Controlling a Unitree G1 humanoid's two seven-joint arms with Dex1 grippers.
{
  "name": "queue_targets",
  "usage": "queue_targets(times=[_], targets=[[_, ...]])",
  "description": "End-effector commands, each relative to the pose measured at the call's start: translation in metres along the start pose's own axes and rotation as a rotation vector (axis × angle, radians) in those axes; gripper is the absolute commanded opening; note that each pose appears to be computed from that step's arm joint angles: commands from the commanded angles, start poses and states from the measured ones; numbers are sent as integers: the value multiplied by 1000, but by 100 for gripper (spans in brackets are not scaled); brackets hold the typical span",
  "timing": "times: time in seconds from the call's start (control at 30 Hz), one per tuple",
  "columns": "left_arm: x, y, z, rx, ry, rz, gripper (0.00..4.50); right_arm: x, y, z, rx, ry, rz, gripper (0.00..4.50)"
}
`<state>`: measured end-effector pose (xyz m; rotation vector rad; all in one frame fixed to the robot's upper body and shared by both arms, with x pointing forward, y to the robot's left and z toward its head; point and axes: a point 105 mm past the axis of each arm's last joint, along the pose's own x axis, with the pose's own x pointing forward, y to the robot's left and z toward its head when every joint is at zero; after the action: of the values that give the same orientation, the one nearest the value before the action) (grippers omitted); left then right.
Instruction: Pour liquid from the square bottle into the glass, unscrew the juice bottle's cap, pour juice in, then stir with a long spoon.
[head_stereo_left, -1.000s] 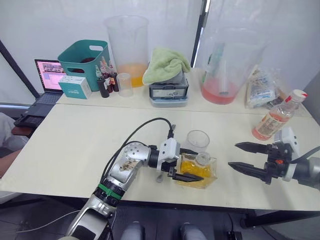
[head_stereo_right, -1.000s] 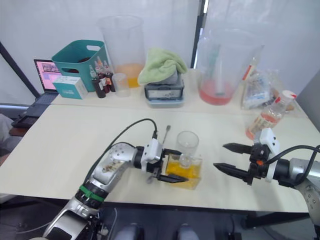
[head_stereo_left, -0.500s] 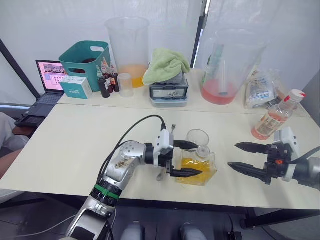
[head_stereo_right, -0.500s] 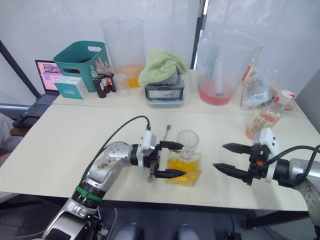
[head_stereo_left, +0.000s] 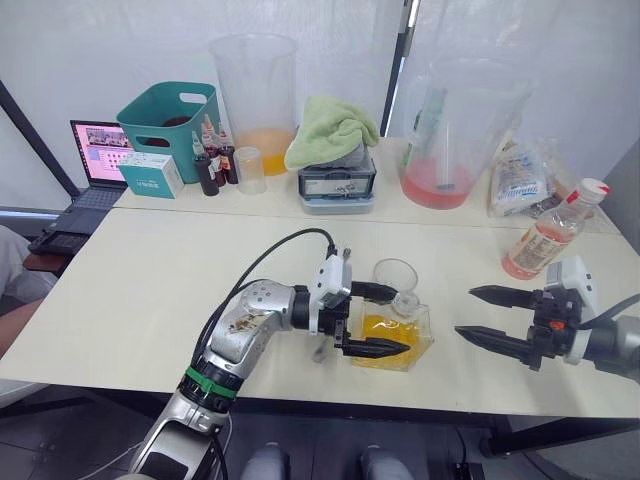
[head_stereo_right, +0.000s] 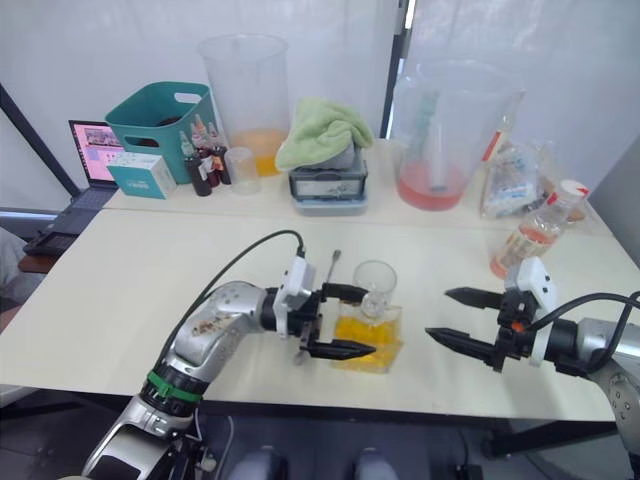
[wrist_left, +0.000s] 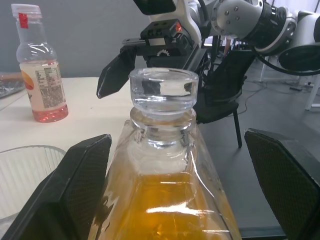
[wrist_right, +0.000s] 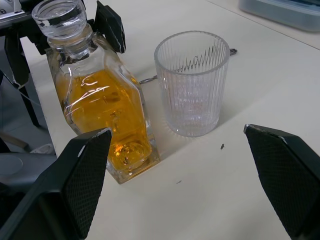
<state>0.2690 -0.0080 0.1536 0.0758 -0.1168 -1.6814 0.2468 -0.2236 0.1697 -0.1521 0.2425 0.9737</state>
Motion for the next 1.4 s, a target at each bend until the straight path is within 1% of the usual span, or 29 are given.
queue_targets(times=[0.03,0.13,0.2,0.23,0.27,0.3,0.37,0.4,0.5,0.63,0.7,0.77,0.83,1.07,1.23,1.33,1.4], targets=[[5,-2,6,34,-11,-28,447,-1,4,10,-29,-23,13,450],[6,-3,3,41,10,-37,447,-1,4,10,-29,-23,11,450],[6,-3,2,37,7,-36,447,-1,4,10,-30,-23,10,450],[6,-3,3,37,1,-34,406,-1,4,11,-30,-24,10,450],[6,-3,3,39,-3,-32,394,-1,5,11,-31,-25,10,450],[7,-2,4,40,-4,-31,372,-1,5,12,-31,-26,10,450],[7,-2,4,41,-5,-30,301,-1,5,12,-31,-27,10,450],[7,-1,3,46,-2,-27,278,0,6,13,-33,-29,13,450],[6,0,-1,57,10,-23,277,2,10,19,-43,-40,27,450],[6,2,-1,65,12,-11,277,7,22,38,-56,-88,85,450],[6,2,-1,66,11,-11,277,8,24,40,-53,-91,88,450],[5,4,-4,61,17,-4,277,22,39,52,-71,-104,159,450],[5,5,-5,56,18,0,277,34,50,57,-92,-103,201,450],[5,6,-4,55,17,0,277,55,64,57,-111,-104,235,450],[5,7,-4,55,18,-1,277,58,64,54,-111,-103,234,450],[5,7,-4,54,20,-1,277,57,63,54,-109,-112,228,367],[5,7,-4,53,21,-2,277,57,62,55,-107,-125,226,296]])
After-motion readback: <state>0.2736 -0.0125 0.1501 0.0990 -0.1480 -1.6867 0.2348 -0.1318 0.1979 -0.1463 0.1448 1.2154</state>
